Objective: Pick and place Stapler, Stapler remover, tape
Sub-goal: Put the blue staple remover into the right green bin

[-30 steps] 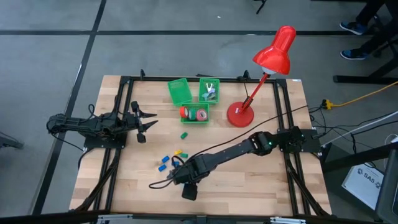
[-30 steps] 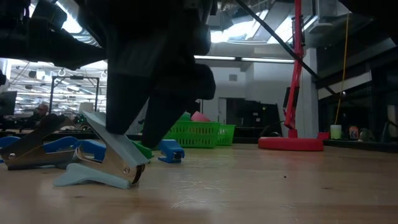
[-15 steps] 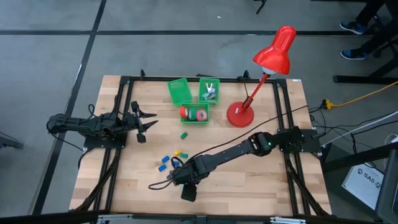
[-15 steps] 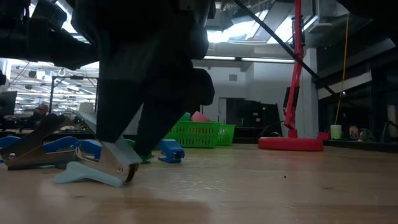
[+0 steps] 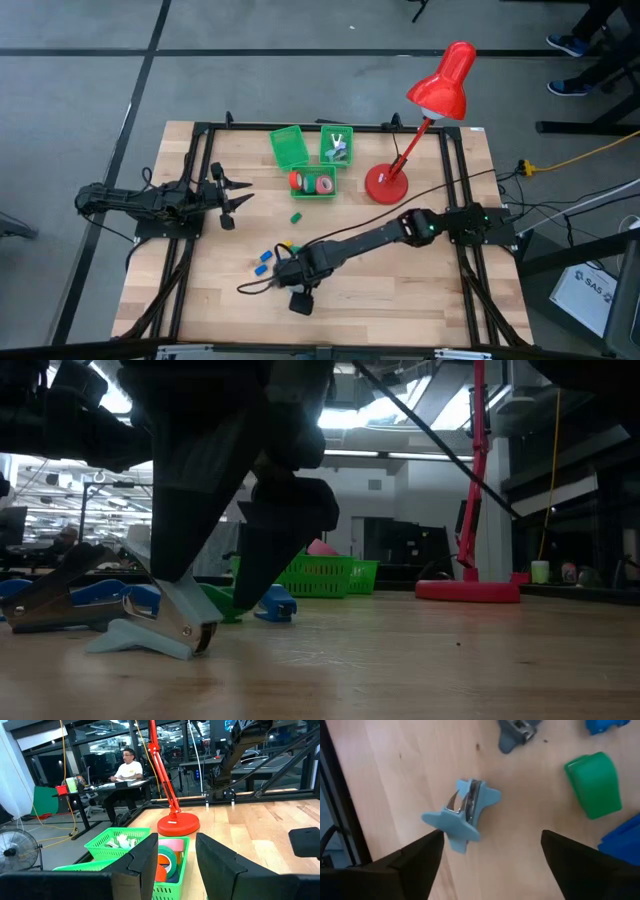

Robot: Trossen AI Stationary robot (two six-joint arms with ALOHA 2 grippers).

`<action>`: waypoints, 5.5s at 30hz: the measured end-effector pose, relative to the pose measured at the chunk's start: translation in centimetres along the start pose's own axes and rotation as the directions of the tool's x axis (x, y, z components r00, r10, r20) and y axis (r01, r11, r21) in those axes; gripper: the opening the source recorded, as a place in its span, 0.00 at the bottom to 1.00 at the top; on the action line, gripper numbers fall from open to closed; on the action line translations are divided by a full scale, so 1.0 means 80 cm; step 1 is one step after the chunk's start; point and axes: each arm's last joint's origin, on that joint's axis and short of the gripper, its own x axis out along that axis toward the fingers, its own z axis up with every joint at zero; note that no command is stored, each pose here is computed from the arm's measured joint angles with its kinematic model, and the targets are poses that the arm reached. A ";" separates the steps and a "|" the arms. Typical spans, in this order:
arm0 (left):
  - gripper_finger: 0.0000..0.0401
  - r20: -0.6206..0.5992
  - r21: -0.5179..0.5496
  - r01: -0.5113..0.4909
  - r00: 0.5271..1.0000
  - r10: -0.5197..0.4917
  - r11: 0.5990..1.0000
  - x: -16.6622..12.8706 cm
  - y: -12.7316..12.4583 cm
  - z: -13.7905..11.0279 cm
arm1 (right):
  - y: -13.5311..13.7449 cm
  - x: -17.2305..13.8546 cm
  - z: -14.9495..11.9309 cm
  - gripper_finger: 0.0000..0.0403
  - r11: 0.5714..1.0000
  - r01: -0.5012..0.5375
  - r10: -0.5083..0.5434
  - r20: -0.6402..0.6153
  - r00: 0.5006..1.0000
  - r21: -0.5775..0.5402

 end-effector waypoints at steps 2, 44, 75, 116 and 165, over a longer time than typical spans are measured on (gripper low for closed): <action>0.32 0.000 0.000 0.000 1.000 0.000 1.000 0.000 0.000 0.000 | -0.003 -0.001 0.002 0.87 1.000 0.001 -0.001 0.001 1.000 0.027; 0.32 -0.005 0.002 0.001 1.000 -0.001 1.000 0.000 0.000 -0.001 | -0.035 0.023 0.024 0.43 0.911 0.051 -0.090 0.077 0.993 0.410; 0.32 -0.006 0.002 0.001 1.000 -0.001 1.000 0.000 0.000 -0.001 | -0.051 0.013 0.034 0.31 0.986 0.064 -0.074 0.061 0.995 0.156; 0.32 -0.006 0.002 0.001 1.000 -0.001 1.000 0.000 0.000 -0.001 | -0.051 0.012 0.037 0.26 0.982 0.105 -0.124 0.111 0.986 0.158; 0.32 -0.005 0.002 0.001 1.000 -0.001 1.000 0.000 0.000 -0.001 | -0.135 -0.220 0.063 0.30 0.952 0.257 -0.304 0.406 0.862 0.167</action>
